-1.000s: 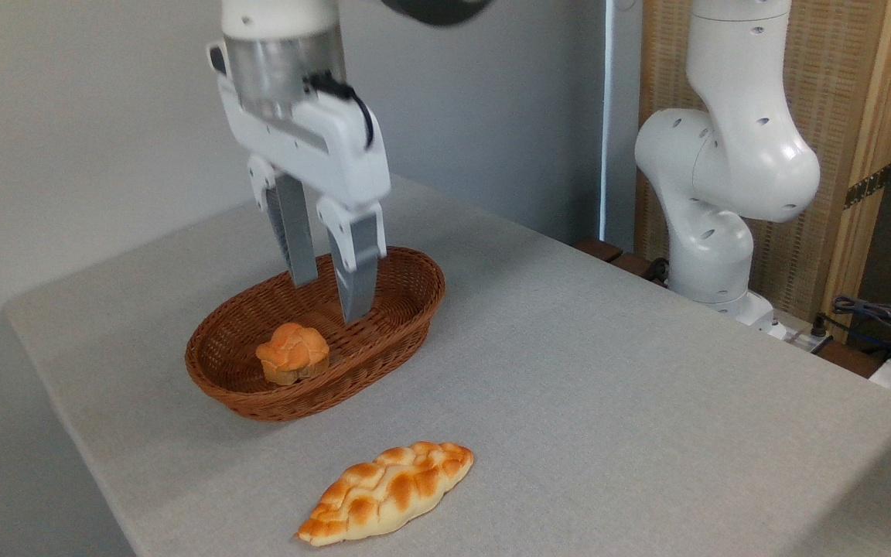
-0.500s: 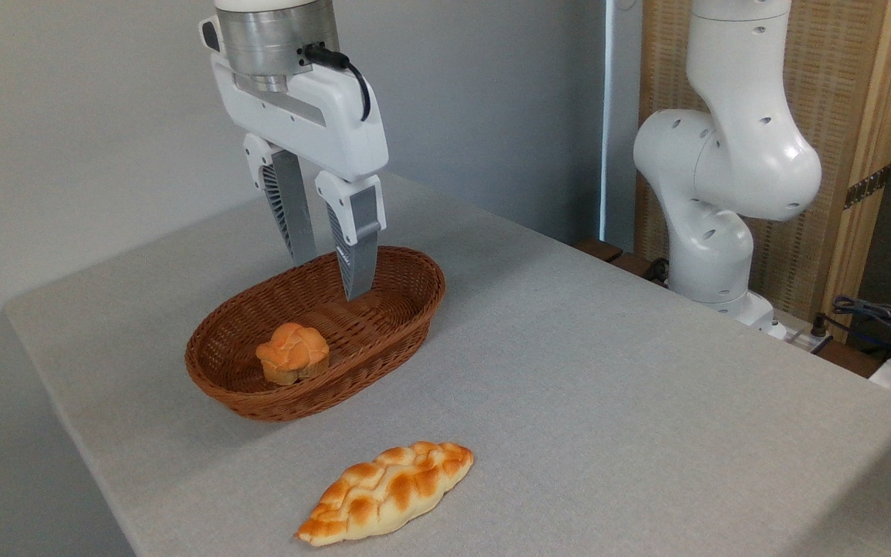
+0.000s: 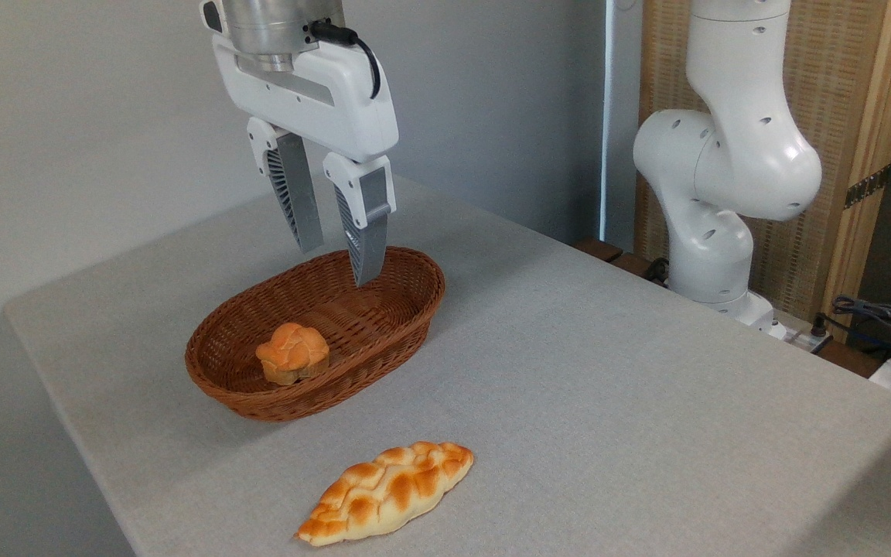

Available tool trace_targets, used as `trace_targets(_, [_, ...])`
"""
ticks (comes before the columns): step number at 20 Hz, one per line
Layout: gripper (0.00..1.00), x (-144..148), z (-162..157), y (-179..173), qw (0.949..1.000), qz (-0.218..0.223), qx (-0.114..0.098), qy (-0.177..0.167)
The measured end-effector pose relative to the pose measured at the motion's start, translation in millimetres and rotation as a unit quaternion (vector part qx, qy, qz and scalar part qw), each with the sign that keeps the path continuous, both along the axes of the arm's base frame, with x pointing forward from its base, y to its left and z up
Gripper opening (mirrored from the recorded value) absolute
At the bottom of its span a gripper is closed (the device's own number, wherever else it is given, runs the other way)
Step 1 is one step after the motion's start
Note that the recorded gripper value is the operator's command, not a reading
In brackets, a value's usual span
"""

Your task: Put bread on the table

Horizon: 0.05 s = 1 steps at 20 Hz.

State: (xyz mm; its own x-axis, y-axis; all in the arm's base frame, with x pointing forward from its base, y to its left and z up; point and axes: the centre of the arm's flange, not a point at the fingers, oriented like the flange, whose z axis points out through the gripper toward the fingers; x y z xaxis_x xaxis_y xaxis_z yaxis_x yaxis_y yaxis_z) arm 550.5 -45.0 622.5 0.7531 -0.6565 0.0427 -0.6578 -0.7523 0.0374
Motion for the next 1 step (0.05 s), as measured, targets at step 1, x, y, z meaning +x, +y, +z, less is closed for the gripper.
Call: trace_targets(1, [1.0, 0.4, -0.4, 0.0, 1.0, 0.0, 0.0, 0.0])
